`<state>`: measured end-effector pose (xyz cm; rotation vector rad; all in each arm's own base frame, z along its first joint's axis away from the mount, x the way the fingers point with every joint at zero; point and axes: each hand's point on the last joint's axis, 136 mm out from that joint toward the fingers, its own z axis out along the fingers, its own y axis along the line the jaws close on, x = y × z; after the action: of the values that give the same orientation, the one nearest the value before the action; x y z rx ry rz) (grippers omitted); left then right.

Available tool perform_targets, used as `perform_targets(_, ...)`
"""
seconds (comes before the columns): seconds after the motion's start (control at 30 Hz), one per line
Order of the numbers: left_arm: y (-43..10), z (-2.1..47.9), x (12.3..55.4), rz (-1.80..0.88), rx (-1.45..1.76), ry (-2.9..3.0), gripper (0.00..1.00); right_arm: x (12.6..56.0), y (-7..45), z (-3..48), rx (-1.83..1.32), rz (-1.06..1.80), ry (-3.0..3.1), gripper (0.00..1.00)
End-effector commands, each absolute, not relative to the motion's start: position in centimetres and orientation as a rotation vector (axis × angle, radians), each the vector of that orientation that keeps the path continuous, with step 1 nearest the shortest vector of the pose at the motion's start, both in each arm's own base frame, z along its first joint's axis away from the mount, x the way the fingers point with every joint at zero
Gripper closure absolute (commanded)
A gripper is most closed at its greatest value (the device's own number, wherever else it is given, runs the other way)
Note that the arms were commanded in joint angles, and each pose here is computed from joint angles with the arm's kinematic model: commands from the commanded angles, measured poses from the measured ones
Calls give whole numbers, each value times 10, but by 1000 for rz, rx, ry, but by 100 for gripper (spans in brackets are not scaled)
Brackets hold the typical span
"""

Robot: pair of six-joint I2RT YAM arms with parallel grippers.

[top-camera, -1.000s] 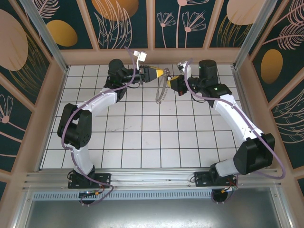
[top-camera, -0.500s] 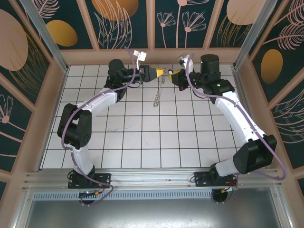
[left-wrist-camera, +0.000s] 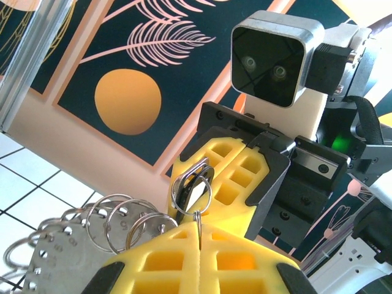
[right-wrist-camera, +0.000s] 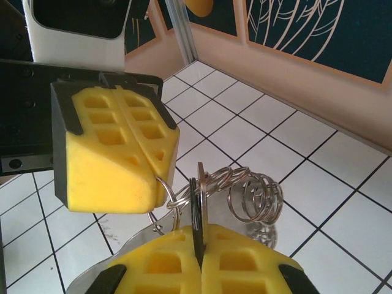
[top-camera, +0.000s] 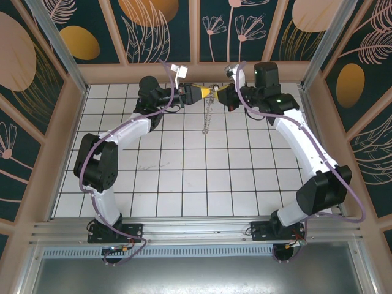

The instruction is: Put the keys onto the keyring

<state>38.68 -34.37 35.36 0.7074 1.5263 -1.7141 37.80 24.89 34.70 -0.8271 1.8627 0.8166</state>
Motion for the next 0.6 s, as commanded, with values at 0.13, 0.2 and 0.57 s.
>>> perform_targets(0.13,-338,380,378,-1700,768,1437,100,389,255,361,-836,734,1829,100)
perform_targets(0.2,-338,379,378,-1701,767,1439,100,391,253,360,-830,713,1836,100)
perform_targets(0.57,-339,370,393,-1684,693,1480,81,402,239,362,-765,611,1864,100)
